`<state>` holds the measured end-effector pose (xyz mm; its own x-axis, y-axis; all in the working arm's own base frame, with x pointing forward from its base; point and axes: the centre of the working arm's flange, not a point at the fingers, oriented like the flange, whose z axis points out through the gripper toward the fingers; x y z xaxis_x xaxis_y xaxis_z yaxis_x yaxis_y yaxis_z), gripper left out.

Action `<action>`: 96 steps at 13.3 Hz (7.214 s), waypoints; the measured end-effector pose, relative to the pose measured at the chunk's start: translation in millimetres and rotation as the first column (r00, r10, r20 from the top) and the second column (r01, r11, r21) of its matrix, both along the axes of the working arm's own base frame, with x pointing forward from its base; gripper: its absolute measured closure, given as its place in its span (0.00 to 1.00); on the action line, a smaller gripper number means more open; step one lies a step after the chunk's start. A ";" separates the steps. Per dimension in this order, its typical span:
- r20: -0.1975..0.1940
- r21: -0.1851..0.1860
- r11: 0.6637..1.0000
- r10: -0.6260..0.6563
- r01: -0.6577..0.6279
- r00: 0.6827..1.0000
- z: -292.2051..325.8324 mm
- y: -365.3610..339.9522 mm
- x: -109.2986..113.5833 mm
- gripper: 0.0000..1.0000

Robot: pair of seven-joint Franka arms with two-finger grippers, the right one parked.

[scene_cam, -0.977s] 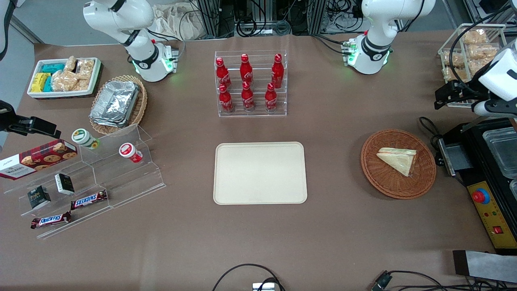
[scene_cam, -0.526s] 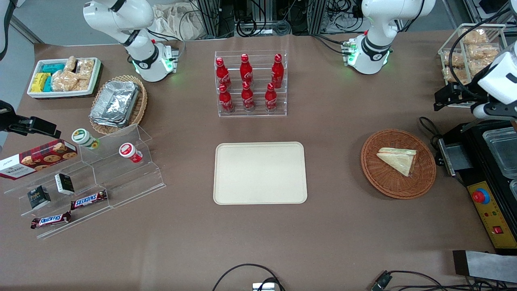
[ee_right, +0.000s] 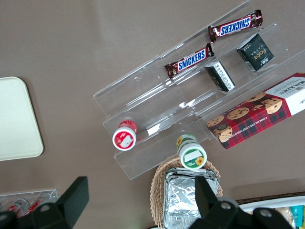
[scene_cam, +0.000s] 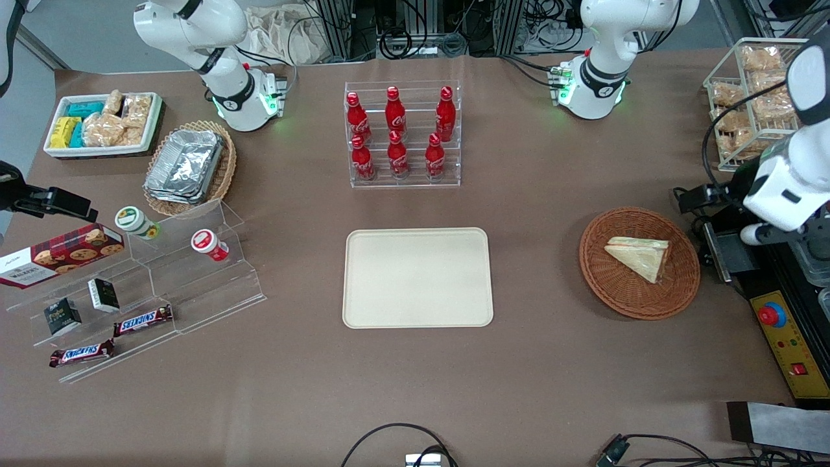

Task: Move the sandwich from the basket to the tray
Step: 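Move the left gripper over the wrapped sandwich in the wicker basket, then lower the open left gripper and close it on the sandwich, then lift the sandwich with the left gripper and carry it toward the cream tray, then lower the sandwich onto the cream tray and open the left gripper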

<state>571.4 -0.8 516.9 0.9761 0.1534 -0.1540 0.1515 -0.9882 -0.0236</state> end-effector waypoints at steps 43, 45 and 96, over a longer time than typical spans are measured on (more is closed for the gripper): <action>0.173 -0.039 0.800 0.595 -0.598 0.785 -263.8 44.1 -60.6 0.64; 0.181 -0.044 0.800 0.595 -0.598 0.783 -259.9 44.3 -57.4 0.73; 0.134 0.037 0.963 -0.270 0.268 0.953 -232.1 -420.8 -57.1 0.70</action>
